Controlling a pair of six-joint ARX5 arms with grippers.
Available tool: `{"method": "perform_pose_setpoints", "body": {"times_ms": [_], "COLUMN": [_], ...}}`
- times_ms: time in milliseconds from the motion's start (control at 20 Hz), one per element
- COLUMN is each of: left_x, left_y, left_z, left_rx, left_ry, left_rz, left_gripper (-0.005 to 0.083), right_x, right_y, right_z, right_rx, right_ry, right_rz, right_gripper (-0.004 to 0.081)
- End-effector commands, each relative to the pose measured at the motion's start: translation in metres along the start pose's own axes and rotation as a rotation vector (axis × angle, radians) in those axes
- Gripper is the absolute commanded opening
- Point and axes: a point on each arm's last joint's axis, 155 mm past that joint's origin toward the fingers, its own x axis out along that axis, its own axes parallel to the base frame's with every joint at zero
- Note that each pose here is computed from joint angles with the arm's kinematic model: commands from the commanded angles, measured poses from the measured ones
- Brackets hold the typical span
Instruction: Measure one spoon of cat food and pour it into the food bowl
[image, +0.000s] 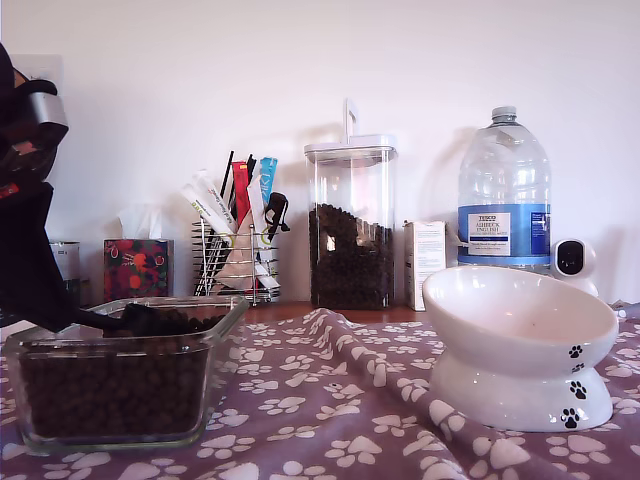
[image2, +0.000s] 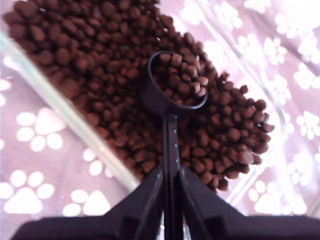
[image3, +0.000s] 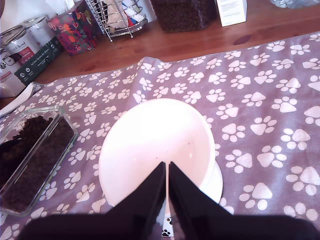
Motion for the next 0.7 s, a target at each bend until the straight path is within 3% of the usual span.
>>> {"method": "perform_pose_setpoints", "body": {"times_ms": [0,300,650], "left_x": [0.004,0.003,-0.007], "left_y": [0.005,-0.004,-0.033], "left_z": [-0.006,0.011,0.037], "left_rx": [-0.001,0.166,0.152], "left_ry": [0.015,-0.057,-0.18], "left_rz": [0.003,-0.049,-0.219], "left_gripper": [-0.0021,-0.002,-0.002], "right_x": [0.001,0.001,0.001], "right_y": [0.002,0.006,0.007], "right_z": [-0.001,-0.002,-0.002], "right_rx": [0.0,0.001,0.0], "right_ry": [0.003,0.009,0.01], "right_rz": [0.009,0.033,0.038], "right_gripper": [-0.0013,-0.0013,-0.0013]}}
